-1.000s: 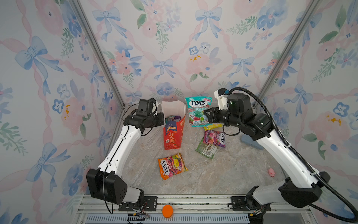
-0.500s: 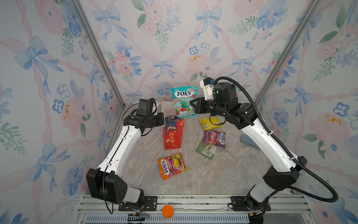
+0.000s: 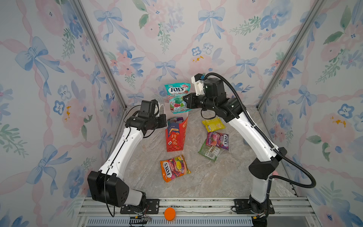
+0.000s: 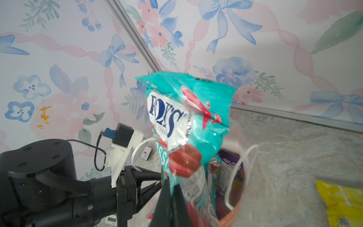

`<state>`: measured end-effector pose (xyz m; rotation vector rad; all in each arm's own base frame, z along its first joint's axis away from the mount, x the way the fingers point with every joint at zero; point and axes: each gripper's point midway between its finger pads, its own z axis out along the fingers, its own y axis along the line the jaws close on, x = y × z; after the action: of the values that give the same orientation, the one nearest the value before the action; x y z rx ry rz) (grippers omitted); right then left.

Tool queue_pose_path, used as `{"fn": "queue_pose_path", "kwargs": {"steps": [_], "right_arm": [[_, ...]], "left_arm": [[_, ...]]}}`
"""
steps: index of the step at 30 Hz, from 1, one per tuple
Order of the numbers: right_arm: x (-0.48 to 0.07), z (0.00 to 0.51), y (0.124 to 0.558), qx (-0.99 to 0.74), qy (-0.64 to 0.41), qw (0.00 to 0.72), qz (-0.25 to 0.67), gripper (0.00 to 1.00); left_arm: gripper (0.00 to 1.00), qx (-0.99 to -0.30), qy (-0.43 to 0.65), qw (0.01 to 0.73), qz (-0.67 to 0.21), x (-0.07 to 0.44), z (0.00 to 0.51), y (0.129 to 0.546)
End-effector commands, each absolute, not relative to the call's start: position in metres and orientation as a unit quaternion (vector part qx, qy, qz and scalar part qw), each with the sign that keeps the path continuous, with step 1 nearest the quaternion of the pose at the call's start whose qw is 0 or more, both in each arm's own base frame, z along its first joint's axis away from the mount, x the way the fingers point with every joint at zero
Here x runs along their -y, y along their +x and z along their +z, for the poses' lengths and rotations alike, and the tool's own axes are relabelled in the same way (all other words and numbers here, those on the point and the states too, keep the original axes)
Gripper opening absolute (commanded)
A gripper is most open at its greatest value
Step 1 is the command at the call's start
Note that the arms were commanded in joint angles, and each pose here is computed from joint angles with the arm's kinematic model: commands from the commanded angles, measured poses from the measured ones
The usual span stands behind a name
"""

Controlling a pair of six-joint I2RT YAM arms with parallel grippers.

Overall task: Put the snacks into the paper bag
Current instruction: 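Lift the Mint Blossom packet and carry it over the bag with the right gripper, then lower the Mint Blossom packet into the bag and open the right gripper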

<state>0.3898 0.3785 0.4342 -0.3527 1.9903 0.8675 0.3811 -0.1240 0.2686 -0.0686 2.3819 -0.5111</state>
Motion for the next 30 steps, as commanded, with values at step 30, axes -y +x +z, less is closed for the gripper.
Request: {"fn": "queue_pose_path", "kwargs": {"steps": [30], "right_arm": [[-0.415, 0.381, 0.392, -0.829, -0.166, 0.414, 0.337, 0.00]], "left_arm": [[0.00, -0.924, -0.026, 0.323, -0.203, 0.128, 0.261, 0.371]]}}
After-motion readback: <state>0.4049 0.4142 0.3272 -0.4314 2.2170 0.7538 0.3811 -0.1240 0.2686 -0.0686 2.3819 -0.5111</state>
